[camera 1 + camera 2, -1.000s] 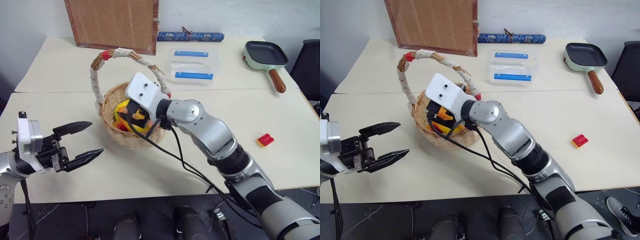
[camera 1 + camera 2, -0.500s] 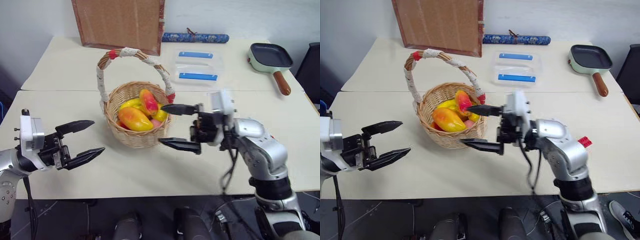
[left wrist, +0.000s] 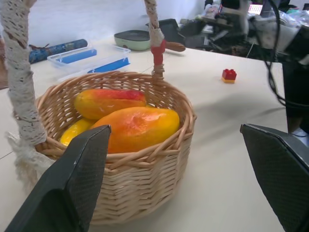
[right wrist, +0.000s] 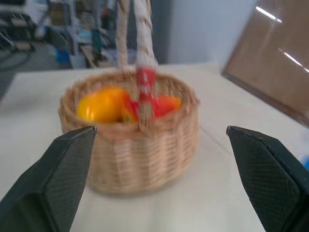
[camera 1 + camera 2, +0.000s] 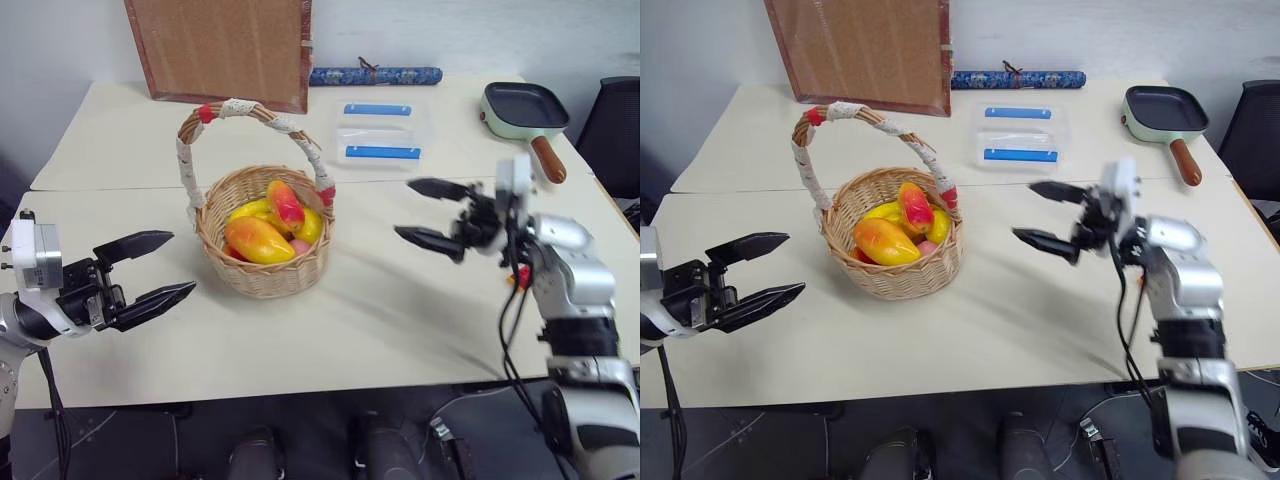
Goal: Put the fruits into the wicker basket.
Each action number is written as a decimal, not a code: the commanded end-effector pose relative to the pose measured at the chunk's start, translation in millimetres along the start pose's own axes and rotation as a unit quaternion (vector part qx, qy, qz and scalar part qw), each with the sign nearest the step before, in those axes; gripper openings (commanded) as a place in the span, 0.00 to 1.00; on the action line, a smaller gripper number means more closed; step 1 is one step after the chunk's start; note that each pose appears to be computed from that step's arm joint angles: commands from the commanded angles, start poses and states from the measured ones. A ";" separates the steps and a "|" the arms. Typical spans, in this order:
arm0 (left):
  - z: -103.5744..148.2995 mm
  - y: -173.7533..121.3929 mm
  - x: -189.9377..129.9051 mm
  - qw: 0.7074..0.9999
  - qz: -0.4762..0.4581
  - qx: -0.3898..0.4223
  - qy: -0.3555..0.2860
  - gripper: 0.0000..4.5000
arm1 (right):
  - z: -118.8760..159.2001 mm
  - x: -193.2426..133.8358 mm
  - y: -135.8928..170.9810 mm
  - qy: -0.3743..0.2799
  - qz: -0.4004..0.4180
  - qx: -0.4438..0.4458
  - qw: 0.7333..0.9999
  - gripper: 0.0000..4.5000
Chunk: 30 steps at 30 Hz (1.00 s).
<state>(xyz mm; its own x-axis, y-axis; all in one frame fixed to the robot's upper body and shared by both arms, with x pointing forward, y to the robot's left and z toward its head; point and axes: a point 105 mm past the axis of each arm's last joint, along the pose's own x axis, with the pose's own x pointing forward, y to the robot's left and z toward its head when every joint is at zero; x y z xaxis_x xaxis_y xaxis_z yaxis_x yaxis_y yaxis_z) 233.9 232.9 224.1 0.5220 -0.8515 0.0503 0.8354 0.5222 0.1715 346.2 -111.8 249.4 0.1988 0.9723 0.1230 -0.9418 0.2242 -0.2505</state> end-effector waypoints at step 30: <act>-8.1 0.3 29.2 0.998 -0.059 -0.008 -0.010 1.00 | 45.9 -24.6 16.5 -0.049 -0.145 -0.061 0.986 0.05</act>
<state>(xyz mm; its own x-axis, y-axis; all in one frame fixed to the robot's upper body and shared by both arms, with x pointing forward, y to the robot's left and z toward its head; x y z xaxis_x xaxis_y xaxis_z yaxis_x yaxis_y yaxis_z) 250.1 207.8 214.7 0.4274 -0.9024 0.0537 0.8921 0.4307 0.1366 326.3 -114.4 257.3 0.3448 0.9162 0.2042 -0.8896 0.3883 -0.2403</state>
